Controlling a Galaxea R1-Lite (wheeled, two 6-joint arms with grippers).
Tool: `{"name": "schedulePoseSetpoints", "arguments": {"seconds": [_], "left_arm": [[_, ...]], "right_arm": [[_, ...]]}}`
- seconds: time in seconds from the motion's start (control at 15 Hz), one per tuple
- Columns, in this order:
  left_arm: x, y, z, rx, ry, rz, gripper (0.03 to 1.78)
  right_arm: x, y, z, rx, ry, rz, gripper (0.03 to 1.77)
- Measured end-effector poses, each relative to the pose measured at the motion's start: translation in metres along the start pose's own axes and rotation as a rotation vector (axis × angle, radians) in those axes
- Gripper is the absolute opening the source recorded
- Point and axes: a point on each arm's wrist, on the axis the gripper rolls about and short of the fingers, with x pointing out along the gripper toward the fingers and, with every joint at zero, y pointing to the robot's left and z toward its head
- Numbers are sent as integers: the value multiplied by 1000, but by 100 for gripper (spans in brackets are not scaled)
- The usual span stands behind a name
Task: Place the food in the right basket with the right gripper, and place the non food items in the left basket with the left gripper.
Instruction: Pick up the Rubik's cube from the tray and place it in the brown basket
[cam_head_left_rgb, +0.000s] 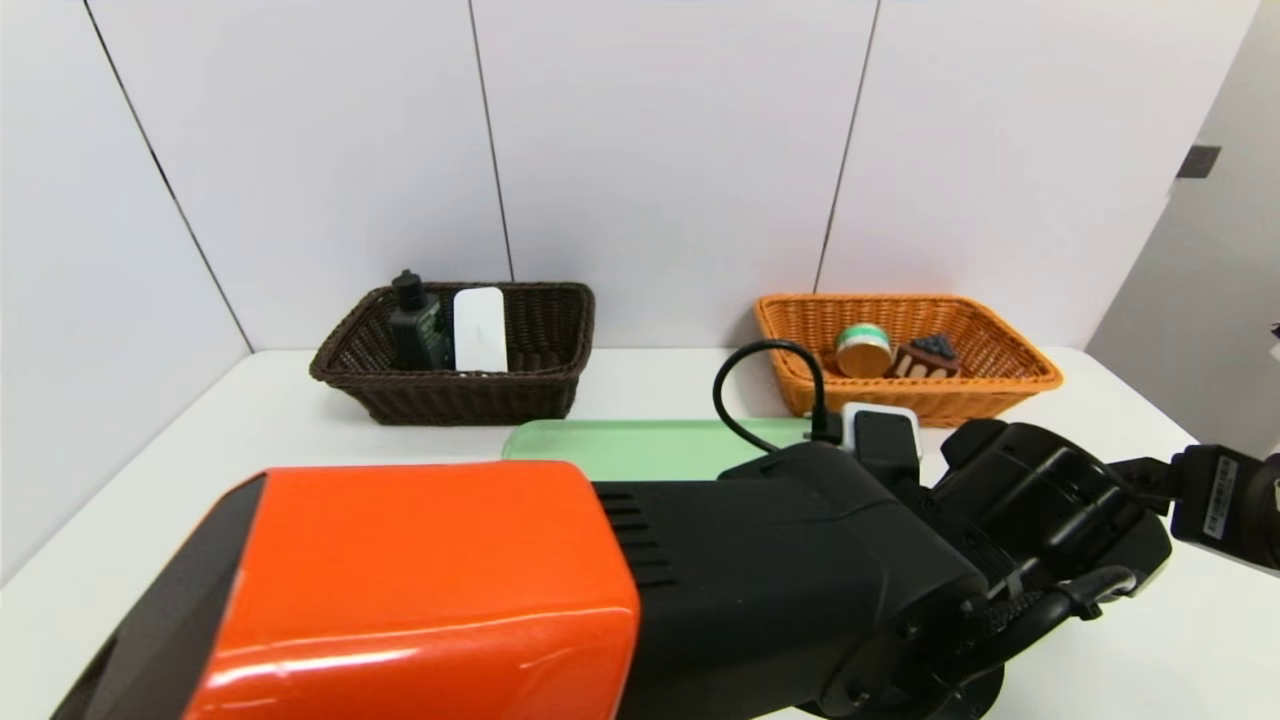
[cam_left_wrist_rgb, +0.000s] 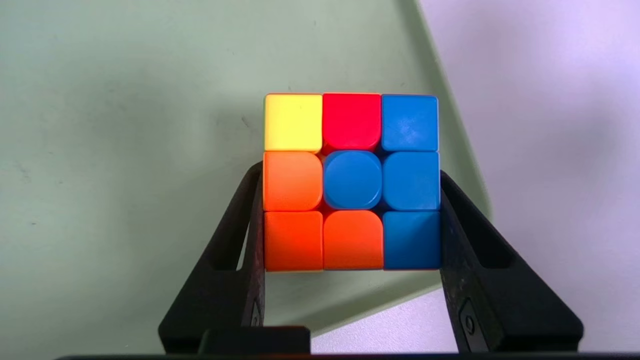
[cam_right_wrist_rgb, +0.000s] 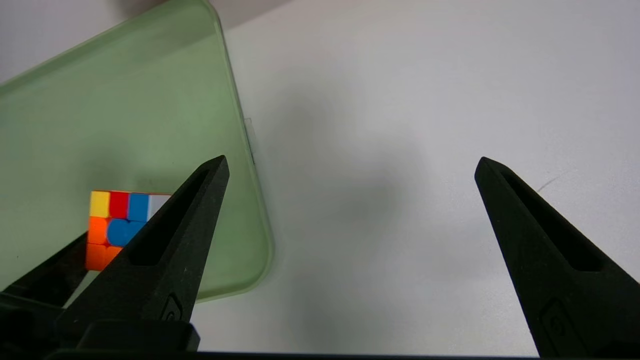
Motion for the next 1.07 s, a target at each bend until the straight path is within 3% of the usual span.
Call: {"name": "schedulePoseSetpoints", "arguments": {"seconds": [0.27, 0.53, 0.8, 1.07], "left_arm": [[-29, 35, 53, -47, -98, 5, 94], [-46, 104, 119, -106, -251, 81, 93], [-39, 183, 165, -151, -364, 200, 93], [-10, 243, 182, -184, -374, 251, 93]], "right_arm": [[0, -1, -2, 0, 4, 3, 170], [-1, 0, -1, -1, 2, 6, 170], [-1, -1, -1, -9, 0, 4, 170], [-2, 0, 0, -13, -7, 4, 170]]}}
